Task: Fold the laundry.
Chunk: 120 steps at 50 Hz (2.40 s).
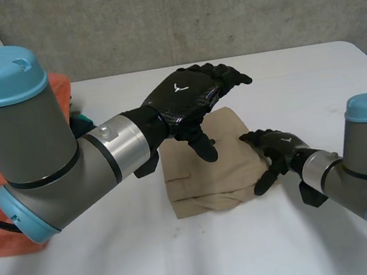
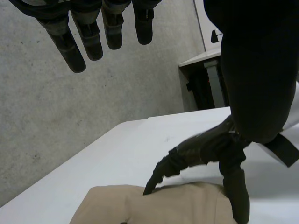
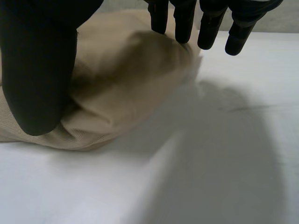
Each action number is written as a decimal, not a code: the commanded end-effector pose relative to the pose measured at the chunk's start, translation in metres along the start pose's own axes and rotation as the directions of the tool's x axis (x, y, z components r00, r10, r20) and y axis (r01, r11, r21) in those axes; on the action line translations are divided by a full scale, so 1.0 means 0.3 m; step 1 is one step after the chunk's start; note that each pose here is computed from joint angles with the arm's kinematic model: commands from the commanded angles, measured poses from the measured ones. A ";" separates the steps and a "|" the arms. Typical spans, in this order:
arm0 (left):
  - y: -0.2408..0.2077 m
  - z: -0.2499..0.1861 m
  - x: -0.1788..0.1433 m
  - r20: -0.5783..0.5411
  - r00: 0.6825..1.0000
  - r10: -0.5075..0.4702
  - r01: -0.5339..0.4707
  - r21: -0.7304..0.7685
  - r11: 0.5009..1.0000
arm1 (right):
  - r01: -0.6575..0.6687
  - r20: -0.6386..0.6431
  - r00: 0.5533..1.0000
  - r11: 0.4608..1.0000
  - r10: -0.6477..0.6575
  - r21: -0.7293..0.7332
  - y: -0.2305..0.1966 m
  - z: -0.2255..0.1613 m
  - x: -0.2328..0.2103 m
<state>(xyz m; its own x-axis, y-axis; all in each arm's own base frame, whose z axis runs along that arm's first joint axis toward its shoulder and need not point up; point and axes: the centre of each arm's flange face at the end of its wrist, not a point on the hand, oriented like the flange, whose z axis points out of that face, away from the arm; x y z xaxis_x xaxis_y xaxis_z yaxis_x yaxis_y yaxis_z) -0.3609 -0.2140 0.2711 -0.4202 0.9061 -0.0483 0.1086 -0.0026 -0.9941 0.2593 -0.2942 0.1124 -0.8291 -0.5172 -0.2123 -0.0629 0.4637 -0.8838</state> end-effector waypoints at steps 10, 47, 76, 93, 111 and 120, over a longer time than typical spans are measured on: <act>-0.015 -0.007 0.007 0.000 1.000 0.006 -0.006 0.010 1.000 | -0.053 0.029 0.998 0.996 0.051 0.072 -0.012 0.101 -0.035; -0.033 -0.005 0.008 0.000 1.000 0.019 -0.019 0.029 0.999 | -0.068 -0.462 0.821 0.861 0.335 0.504 -0.356 0.238 0.992; -0.026 -0.006 0.028 -0.011 1.000 0.014 -0.014 0.021 1.000 | 0.369 -0.834 0.551 0.884 0.041 0.287 -0.492 0.089 0.988; -0.152 -0.124 -0.334 0.523 0.851 0.049 -0.109 0.085 0.990 | 0.532 -0.451 0.811 0.789 -0.372 0.308 -0.531 -0.033 0.492; 0.372 -0.337 -1.103 0.797 0.431 0.422 -0.168 -0.388 0.906 | 0.764 -0.162 0.643 0.643 -0.749 0.060 -0.171 -0.177 0.184; 0.463 -0.314 -1.116 0.787 0.511 0.347 -0.119 -0.335 0.935 | 0.738 -0.172 0.671 0.672 -0.721 0.057 -0.171 -0.178 0.188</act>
<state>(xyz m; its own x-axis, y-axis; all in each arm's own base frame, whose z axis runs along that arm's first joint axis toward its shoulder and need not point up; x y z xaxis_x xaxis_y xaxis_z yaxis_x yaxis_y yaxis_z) -0.1097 -0.4803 0.1607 -0.8557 0.0828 -0.5107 0.5149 0.0391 -0.8564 0.1878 -0.3048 0.1654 -0.5837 -0.5714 0.5769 -0.6333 -0.1243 -0.7639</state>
